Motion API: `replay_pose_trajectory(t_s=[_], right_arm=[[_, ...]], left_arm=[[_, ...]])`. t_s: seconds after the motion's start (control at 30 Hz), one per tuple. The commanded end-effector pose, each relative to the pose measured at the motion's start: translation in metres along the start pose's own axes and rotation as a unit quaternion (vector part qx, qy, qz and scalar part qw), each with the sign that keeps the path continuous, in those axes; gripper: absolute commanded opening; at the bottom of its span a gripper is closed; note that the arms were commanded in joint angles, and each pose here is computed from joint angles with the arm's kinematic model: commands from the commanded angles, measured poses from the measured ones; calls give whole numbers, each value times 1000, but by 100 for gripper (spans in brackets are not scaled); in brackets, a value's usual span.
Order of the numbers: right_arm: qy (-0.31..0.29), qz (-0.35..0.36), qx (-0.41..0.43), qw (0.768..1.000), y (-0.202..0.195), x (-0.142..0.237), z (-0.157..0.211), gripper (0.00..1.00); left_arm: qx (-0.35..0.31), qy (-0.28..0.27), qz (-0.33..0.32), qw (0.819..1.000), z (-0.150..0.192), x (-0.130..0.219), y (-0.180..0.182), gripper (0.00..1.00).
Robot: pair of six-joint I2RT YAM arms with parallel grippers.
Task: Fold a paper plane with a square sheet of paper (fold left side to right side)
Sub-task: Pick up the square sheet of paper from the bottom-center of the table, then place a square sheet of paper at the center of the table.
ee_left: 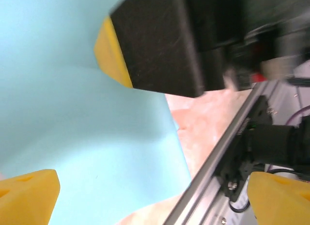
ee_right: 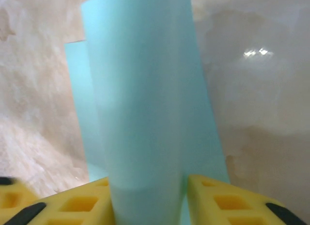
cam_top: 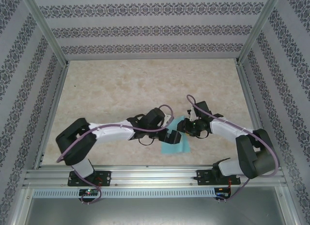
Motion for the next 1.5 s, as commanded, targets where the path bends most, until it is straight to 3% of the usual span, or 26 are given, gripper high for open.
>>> replay_pose_trajectory(t_s=[0.0,0.2,0.47,1.0,1.33,1.47], right_arm=[[-16,-33,6,999,3,7,-3,36],[-39,-86,6,996,9,18,-12,35],[-85,-246,38,965,48,54,-34,29],[-141,-373,58,915,110,132,-55,29],[-166,-412,67,894,137,169,-58,29],[-166,-414,66,893,139,170,-59,29]], left_arm=[[2,-61,-13,998,-23,47,11,100],[45,-113,1,993,-38,98,40,100],[52,-172,83,980,-53,149,44,100],[51,-156,243,956,-98,143,0,100],[37,-130,291,947,-115,133,-28,100],[28,-128,309,942,-116,134,-38,87]])
Point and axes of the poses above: each hand's point on the last joint's axis, 136 mm out from that joint toward the fingers, its own x axis back along the fingers, its own y axis along the line the jaws close on, z = x × y, the point moved 5 cm from there along x, back along the fingers, and after that the axes turned 2 degrees about x, right-handed, at the moved point
